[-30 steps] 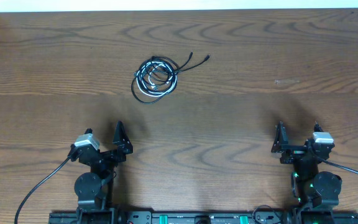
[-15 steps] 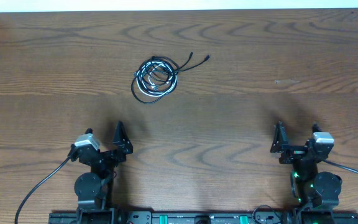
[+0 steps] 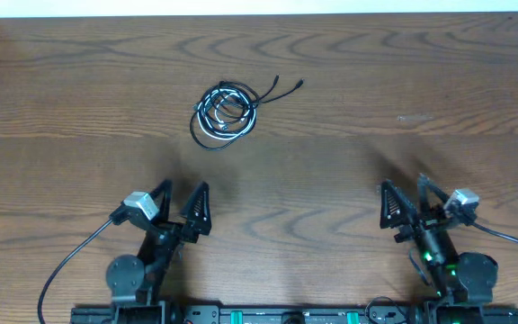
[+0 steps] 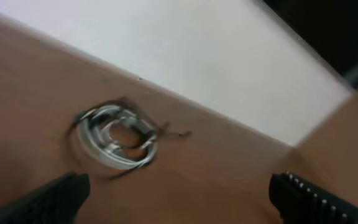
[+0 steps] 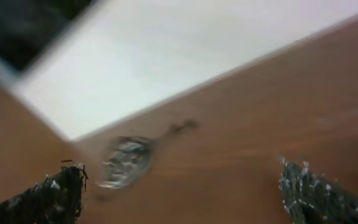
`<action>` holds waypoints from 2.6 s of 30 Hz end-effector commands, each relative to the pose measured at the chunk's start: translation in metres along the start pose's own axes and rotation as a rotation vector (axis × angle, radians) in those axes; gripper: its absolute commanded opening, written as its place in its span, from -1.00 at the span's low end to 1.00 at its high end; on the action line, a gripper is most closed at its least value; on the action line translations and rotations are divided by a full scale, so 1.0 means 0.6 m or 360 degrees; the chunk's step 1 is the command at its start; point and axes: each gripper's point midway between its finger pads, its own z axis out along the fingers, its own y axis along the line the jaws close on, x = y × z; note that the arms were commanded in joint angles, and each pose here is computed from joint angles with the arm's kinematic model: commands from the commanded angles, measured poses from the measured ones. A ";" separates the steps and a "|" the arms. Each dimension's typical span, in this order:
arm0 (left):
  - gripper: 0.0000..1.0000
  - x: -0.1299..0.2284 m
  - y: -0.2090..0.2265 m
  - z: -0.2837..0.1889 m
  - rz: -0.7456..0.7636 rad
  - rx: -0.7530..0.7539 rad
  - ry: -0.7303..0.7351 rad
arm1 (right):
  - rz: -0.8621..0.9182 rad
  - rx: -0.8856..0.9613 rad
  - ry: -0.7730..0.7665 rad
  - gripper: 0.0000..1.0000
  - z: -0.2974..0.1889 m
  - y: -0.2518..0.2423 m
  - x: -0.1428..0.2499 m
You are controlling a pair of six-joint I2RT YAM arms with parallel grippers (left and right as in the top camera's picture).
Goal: Untangle cables
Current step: 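Reach the left gripper to the cable bundle and grasp a black cable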
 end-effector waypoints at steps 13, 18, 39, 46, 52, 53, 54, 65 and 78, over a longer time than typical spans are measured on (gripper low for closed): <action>0.96 -0.212 -0.191 -0.047 0.0537 0.0235 -0.0158 | -0.0713 -0.0316 -0.0127 0.98 -0.067 0.214 -0.188; 0.96 -0.215 -0.173 -0.012 0.0350 0.0009 0.0297 | -0.0665 -0.0028 0.0175 0.99 -0.073 0.195 -0.198; 0.96 -0.158 -0.093 0.079 -0.0016 -0.0408 0.1392 | -0.0266 0.0105 0.0663 0.99 -0.051 0.167 -0.146; 0.96 -0.092 -0.006 0.114 -0.0140 -0.0738 0.1863 | 0.0012 0.0155 0.1086 0.99 -0.020 0.135 -0.082; 0.96 -0.011 0.037 0.158 -0.0392 -0.0750 0.2079 | 0.0201 0.0007 0.1275 0.99 -0.004 0.149 -0.051; 0.96 0.001 0.048 0.166 -0.0441 -0.0788 0.2089 | 0.0213 0.0002 0.1289 0.99 -0.003 0.149 -0.049; 0.96 0.015 0.059 0.177 -0.0494 -0.0816 0.2097 | 0.0226 0.0002 0.1310 0.98 -0.001 0.148 -0.045; 1.00 0.115 0.144 0.304 -0.0788 -0.0792 0.1941 | 0.0246 -0.0015 0.1397 0.99 0.004 0.151 -0.027; -0.07 0.137 0.188 0.351 -0.0821 -0.0856 0.1793 | 0.0209 0.0062 0.1382 0.99 0.006 0.136 -0.027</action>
